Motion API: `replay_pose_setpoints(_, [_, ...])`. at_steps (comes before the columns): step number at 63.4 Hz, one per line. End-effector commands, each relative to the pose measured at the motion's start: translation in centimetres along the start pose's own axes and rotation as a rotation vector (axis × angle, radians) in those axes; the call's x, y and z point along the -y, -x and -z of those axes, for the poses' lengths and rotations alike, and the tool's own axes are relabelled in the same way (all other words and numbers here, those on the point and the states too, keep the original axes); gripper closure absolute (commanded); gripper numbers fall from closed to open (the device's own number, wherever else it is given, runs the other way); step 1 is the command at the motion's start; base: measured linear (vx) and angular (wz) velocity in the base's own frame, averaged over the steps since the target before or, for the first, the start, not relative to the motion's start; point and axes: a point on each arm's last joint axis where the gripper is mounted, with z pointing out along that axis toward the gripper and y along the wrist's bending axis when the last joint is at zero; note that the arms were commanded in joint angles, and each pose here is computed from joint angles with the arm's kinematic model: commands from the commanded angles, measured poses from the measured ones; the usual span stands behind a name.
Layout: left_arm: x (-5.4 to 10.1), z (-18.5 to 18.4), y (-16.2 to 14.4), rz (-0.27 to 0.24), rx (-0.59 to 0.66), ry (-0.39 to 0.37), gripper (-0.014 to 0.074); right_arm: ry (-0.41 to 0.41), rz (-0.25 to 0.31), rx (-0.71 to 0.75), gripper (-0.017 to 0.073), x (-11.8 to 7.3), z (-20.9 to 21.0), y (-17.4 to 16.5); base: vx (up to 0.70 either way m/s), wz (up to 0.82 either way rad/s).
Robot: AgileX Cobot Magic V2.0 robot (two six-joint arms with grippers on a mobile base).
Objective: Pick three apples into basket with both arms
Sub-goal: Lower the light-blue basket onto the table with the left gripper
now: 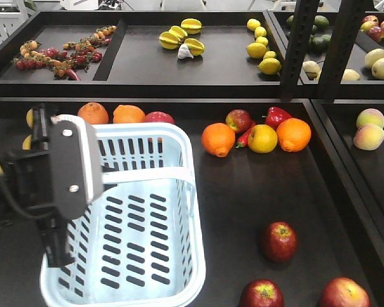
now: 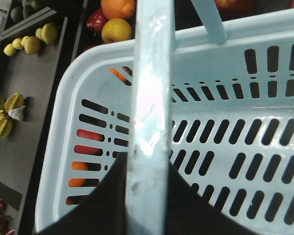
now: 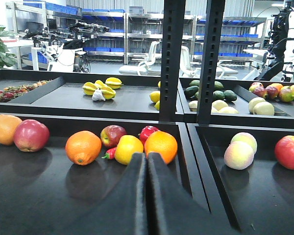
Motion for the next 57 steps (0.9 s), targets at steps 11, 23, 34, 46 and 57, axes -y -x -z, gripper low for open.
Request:
replay_pose_setpoints(11, [-1.6, -2.9, 1.2, 0.005, 0.117, 0.088, 0.0600, -0.010, 0.011, 0.059, 0.0568, 0.1, 0.0, 0.2, 0.00, 0.00])
replay_pose_setpoints(23, [-1.2, -4.9, 1.3, -0.019, 0.158, 0.038, 0.0600, -0.010, 0.011, 0.059, 0.0568, 0.1, 0.0, 0.2, 0.00, 0.00])
replay_pose_setpoints(34, [-1.4, -6.2, -0.1, 0.018, 0.148, -0.013, 0.0600, -0.010, 0.011, 0.059, 0.0568, 0.1, 0.0, 0.2, 0.00, 0.00])
replay_pose_setpoints(46, [-1.6, -6.8, -1.6, 0.016, 0.123, -0.065, 0.0600, -0.010, 0.011, 0.059, 0.0568, 0.1, 0.0, 0.2, 0.00, 0.00])
replay_pose_setpoints(57, [-1.7, -7.8, -2.9, 0.030, 0.088, -0.086, 0.0600, -0.010, 0.011, 0.059, 0.0568, 0.1, 0.0, 0.2, 0.00, 0.00])
